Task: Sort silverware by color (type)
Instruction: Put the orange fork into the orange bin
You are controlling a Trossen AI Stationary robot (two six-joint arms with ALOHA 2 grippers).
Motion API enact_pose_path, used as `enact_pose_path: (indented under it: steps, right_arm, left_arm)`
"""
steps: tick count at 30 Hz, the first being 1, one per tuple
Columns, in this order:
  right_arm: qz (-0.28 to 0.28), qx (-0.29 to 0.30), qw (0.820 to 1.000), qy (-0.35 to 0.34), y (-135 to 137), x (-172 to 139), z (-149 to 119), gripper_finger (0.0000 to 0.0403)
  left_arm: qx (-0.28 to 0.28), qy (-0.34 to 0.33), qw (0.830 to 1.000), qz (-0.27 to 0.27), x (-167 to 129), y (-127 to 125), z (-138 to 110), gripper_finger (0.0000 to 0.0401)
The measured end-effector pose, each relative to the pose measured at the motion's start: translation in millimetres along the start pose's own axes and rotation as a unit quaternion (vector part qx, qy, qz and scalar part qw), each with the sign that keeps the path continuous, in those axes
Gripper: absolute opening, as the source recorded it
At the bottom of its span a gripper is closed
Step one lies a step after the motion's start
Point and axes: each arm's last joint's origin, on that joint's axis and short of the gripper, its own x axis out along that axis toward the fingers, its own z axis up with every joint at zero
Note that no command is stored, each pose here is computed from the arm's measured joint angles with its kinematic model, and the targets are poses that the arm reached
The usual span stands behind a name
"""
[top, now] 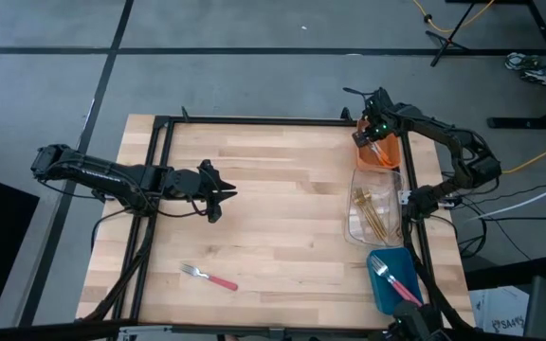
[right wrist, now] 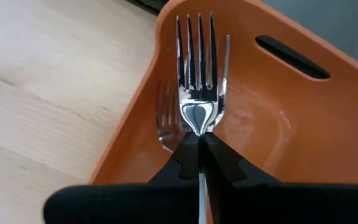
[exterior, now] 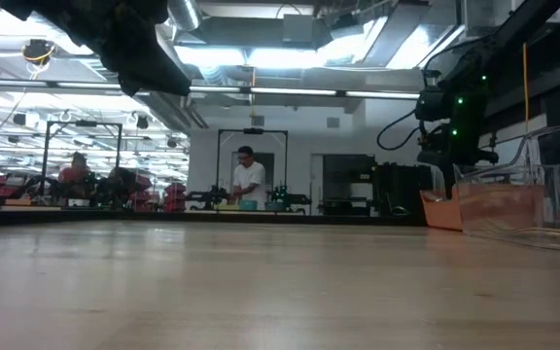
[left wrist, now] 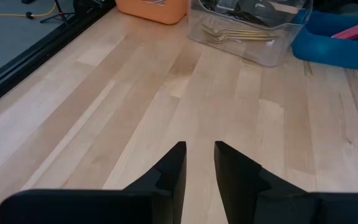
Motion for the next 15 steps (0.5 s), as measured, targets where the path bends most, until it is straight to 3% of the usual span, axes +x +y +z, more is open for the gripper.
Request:
enact_pose_path:
  steps: [6, 15]
  right_arm:
    - [-0.027, -0.002, 1.000, 0.014, -0.8, 8.7, 0.2, 0.0000]
    - [-0.020, 0.022, 1.000, 0.008, 0.1, 13.0, 2.9, 0.0000]
  left_arm:
    - [0.000, 0.000, 1.000, 0.000, 0.0, 0.0, 0.0, 0.0077]
    - [0.000, 0.000, 1.000, 0.000, 0.0, 0.0, 0.0, 0.0077]
